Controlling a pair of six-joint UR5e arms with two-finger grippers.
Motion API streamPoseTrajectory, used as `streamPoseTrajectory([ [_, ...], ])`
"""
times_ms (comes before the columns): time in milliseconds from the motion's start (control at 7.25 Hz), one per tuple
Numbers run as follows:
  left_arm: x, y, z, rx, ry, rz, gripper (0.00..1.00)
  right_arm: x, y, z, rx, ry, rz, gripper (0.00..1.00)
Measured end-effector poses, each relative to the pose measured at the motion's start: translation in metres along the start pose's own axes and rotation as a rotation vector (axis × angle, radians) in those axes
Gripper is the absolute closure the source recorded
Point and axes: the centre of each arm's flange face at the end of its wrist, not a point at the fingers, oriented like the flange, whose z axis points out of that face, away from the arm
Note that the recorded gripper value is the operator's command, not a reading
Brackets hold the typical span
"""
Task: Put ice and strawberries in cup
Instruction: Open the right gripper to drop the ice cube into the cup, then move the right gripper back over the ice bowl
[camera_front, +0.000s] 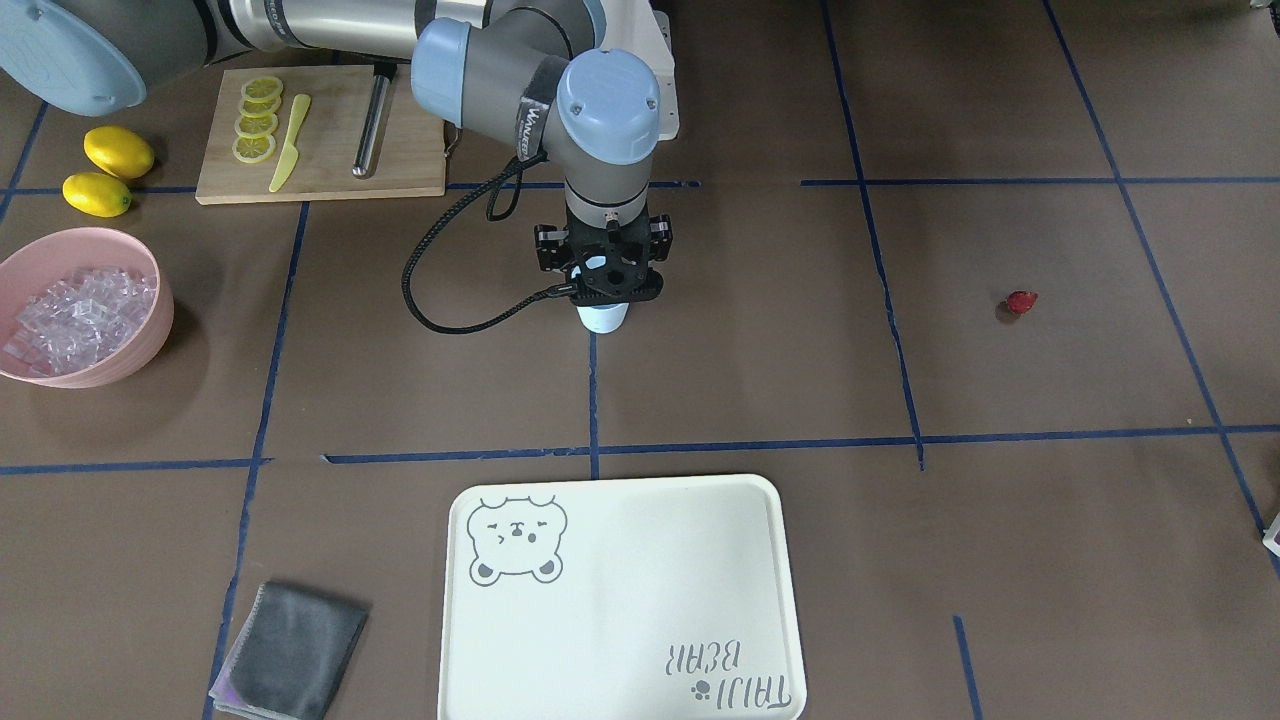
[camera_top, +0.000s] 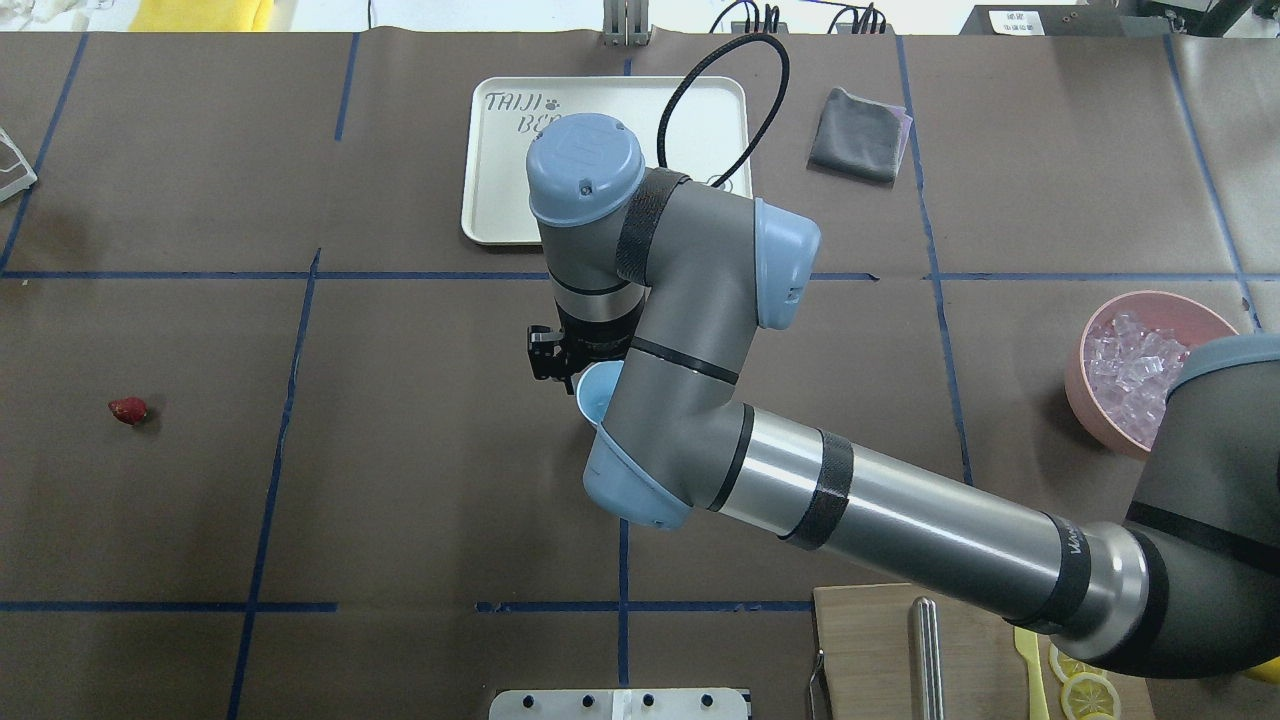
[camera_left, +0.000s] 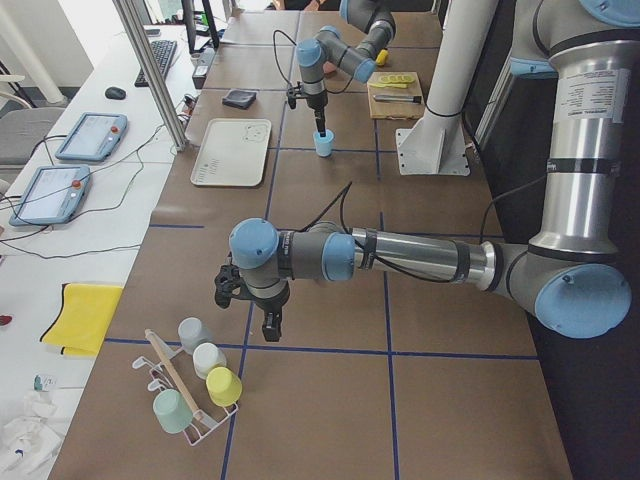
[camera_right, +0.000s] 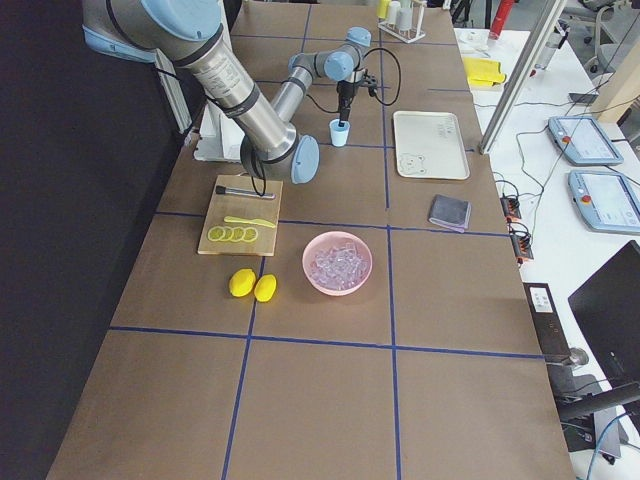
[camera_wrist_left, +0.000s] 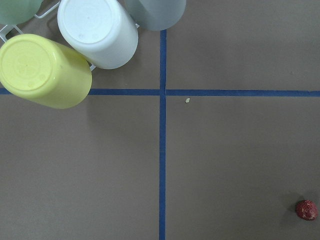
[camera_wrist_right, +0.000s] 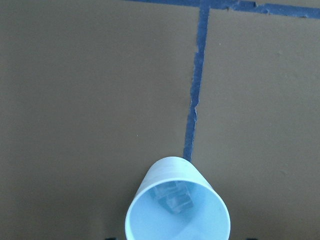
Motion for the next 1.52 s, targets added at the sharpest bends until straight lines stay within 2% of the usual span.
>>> streamPoseTrajectory([
  [276,0.000,0.000,0.000,0.000,0.000,0.000,0.00,0.001,0.008,-0.019,0.006,-0.006,0.000,0.01],
  [551,0.001,0.000,0.000,0.000,0.000,0.001,0.00,0.035,0.009,-0.063,0.045,-0.030,0.021,0.00],
  [827,0.001,-0.001,0.000,0.001,0.000,0.002,0.00,0.113,0.004,-0.099,0.105,-0.062,0.046,0.00],
  [1103,0.001,-0.001,-0.001,0.002,-0.001,0.003,0.00,0.218,0.013,-0.129,0.149,-0.084,-0.005,0.00],
  [1516,0.007,0.001,-0.006,0.013,-0.001,-0.006,0.00,0.356,0.017,-0.130,0.155,-0.030,-0.141,0.00],
])
